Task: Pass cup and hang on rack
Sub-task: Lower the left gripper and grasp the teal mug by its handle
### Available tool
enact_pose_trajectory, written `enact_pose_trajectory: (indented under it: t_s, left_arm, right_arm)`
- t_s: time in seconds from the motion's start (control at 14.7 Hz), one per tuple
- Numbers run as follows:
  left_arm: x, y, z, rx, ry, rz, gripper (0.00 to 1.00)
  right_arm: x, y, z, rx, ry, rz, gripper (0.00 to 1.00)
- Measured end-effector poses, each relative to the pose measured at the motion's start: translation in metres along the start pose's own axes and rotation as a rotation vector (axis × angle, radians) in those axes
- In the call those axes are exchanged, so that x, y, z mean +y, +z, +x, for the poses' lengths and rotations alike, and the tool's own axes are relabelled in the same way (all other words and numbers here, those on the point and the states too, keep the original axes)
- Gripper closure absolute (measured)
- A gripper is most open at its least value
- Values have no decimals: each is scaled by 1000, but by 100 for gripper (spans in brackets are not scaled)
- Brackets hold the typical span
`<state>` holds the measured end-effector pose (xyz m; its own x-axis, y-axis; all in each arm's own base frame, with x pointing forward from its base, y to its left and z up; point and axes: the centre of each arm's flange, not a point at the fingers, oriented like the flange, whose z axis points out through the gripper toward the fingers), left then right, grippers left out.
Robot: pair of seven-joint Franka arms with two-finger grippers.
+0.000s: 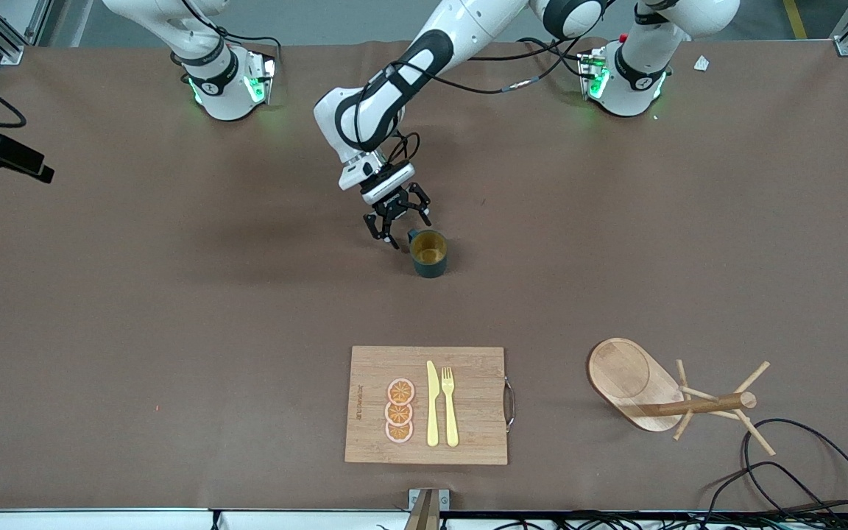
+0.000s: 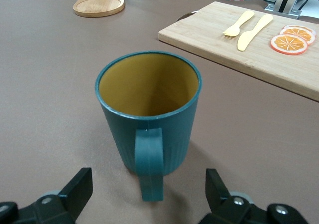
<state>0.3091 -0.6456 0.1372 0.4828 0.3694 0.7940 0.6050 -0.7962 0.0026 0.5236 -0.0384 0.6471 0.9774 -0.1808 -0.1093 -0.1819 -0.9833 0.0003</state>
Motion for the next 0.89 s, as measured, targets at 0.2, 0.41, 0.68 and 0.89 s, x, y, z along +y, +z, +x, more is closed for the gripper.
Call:
enact_pose_trajectory:
  t_s: [0.2,0.41,0.68,0.89]
  left_arm:
    - [0,0,0,0,-14,0,11]
    - [0,0,0,0,-35,-1,32]
    - [0,-1,0,0,-39,-1,47]
    - [0,-1,0,0,-39,-2,63]
  right_arm:
    - [2,-4,-10,7,-1,3,0]
    - [2,0,-12,-1,0,2,0]
    - [3,0,-12,-2,1,3,0]
    - [3,-4,-15,5,-2,4,0]
